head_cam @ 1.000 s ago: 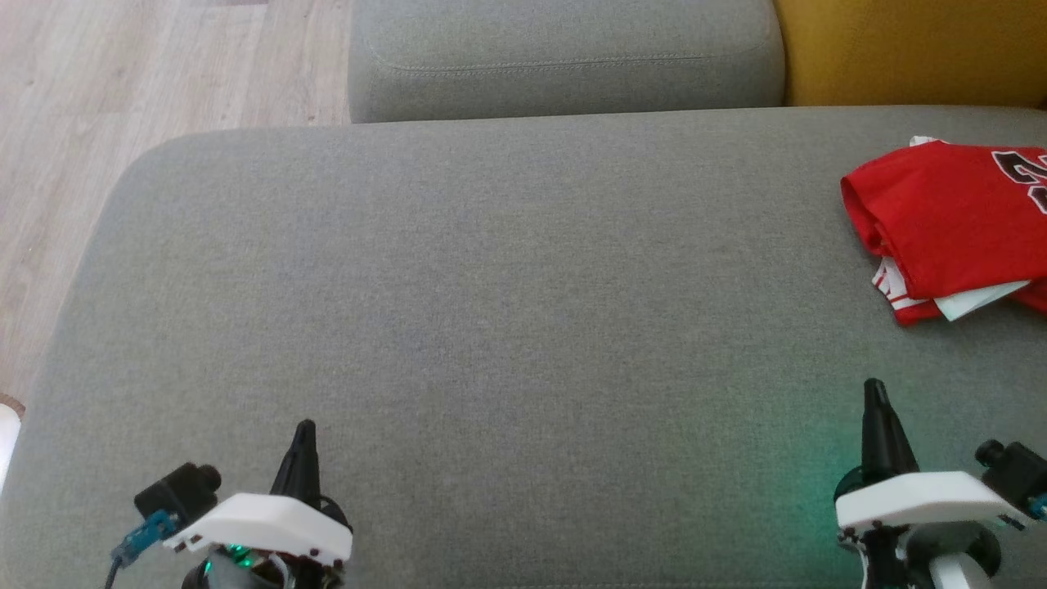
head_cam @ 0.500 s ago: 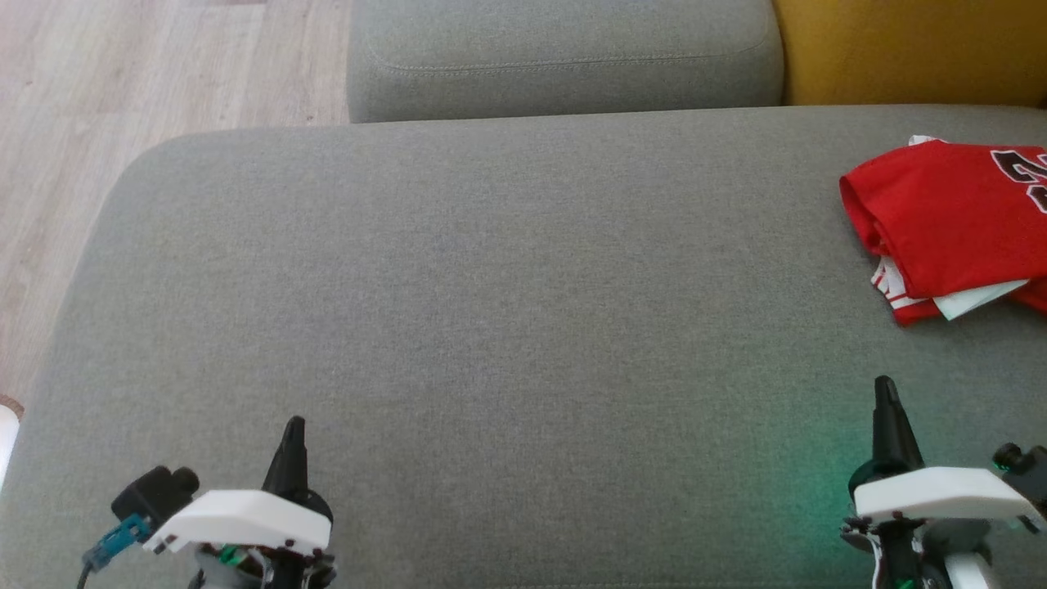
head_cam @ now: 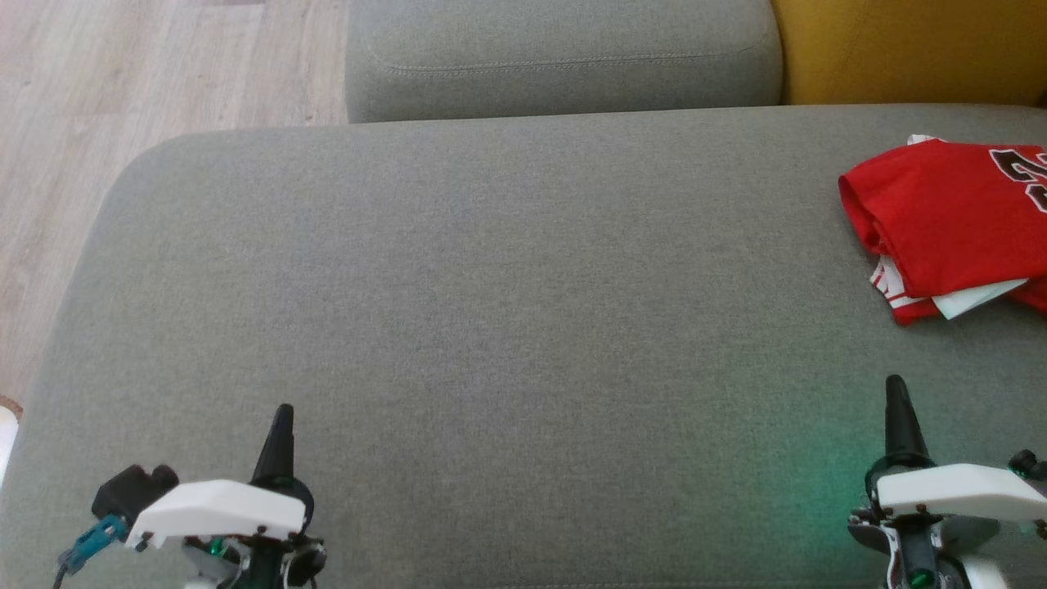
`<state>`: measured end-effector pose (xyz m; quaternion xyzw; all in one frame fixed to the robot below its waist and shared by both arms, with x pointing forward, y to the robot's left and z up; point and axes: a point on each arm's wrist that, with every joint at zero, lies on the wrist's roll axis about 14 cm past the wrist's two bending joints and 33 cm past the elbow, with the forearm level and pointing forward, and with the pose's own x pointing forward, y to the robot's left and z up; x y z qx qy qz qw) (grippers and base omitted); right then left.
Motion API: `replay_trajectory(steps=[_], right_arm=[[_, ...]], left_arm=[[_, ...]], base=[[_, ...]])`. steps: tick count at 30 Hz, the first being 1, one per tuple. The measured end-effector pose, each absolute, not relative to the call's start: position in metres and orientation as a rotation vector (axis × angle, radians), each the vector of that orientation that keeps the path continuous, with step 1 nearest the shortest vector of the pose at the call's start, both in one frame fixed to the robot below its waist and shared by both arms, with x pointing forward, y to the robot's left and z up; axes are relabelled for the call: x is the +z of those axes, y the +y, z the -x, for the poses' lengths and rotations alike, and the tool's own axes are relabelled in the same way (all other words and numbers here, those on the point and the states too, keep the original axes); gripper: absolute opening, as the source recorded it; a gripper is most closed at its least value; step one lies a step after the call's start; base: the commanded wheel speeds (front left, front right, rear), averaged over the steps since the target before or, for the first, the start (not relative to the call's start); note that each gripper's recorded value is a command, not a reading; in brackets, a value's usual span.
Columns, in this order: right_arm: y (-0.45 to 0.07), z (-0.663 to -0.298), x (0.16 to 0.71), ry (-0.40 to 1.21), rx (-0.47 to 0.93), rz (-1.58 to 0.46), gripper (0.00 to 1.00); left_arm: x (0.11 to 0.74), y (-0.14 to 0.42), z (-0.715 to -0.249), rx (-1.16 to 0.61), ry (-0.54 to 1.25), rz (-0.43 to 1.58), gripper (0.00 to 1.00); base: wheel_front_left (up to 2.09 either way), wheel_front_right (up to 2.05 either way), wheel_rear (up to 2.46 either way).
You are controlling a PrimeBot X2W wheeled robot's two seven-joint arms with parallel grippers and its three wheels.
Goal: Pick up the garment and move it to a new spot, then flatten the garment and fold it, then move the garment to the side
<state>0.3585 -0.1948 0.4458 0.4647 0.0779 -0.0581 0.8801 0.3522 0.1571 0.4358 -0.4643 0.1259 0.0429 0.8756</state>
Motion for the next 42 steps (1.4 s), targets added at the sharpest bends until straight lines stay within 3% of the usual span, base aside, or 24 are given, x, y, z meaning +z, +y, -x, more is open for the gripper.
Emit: replay_trajectory(steps=[42], right_arm=[[-0.205,-0.370,0.468,0.083,-0.119,-1.463,0.00]], left_arm=[[0.462,0.180,-0.367,0.082,0.154,1.471,0.00]], base=[[0.00,0.00,0.00]])
